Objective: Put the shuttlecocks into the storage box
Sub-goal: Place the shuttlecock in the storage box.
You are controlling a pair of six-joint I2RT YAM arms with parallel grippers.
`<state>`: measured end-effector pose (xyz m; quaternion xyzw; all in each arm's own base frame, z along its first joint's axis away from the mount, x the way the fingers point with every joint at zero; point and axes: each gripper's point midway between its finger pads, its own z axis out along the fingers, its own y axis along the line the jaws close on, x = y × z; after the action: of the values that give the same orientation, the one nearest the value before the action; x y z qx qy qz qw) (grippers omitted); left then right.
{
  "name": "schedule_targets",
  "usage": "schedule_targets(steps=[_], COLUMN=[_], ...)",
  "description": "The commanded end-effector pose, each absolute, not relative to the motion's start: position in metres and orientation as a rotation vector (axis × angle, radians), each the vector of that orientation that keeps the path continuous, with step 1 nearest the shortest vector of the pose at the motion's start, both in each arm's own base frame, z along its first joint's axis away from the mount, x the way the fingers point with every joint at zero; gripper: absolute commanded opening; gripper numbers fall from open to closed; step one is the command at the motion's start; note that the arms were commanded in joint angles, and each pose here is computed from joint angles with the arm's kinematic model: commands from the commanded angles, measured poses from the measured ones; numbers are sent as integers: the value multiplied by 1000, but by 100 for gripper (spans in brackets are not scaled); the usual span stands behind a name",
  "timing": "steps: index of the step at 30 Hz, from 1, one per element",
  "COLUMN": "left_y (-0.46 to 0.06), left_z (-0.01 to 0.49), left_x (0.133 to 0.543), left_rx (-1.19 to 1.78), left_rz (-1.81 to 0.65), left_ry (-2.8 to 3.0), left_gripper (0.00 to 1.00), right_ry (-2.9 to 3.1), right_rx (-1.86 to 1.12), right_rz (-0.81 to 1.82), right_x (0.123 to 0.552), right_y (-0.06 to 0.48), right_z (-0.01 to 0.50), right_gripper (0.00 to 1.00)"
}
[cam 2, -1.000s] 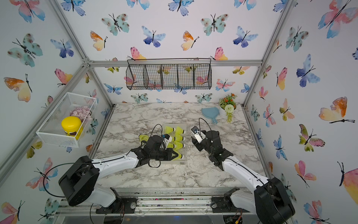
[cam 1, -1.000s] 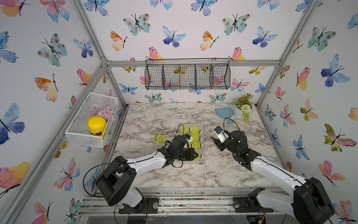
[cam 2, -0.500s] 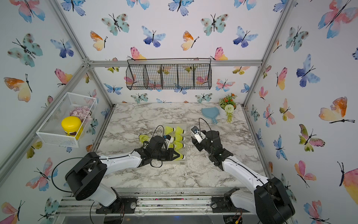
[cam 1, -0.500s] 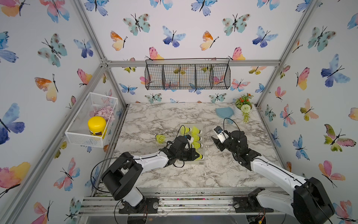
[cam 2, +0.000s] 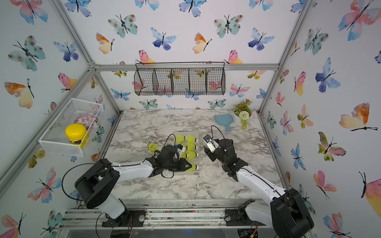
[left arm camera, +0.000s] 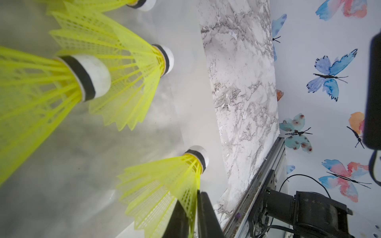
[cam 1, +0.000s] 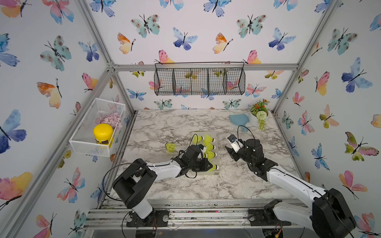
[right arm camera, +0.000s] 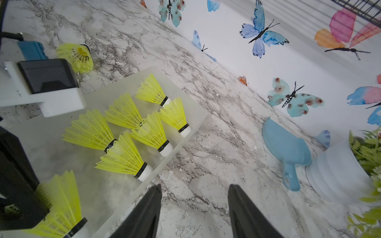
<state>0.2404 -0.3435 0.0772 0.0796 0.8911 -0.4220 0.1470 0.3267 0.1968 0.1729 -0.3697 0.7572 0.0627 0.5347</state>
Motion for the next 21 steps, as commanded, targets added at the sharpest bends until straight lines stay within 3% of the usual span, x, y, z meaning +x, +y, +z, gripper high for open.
schedule_targets(steps=[1,12,21], left_y=[-347,-348,-346], left_z=[74,73,82], left_x=[243,244,245], left_rx=[239,237,258], left_rz=[-1216,-1208,-1191], left_ry=[2575,2577,2552], left_gripper=[16,24,52], right_ry=[1820,1823,1823], right_rx=[-890,-891,-891], right_rz=[161,160,160], right_x=[324,323,323], right_y=[197,197,197], right_z=[166,165,166], right_gripper=[58,58,58])
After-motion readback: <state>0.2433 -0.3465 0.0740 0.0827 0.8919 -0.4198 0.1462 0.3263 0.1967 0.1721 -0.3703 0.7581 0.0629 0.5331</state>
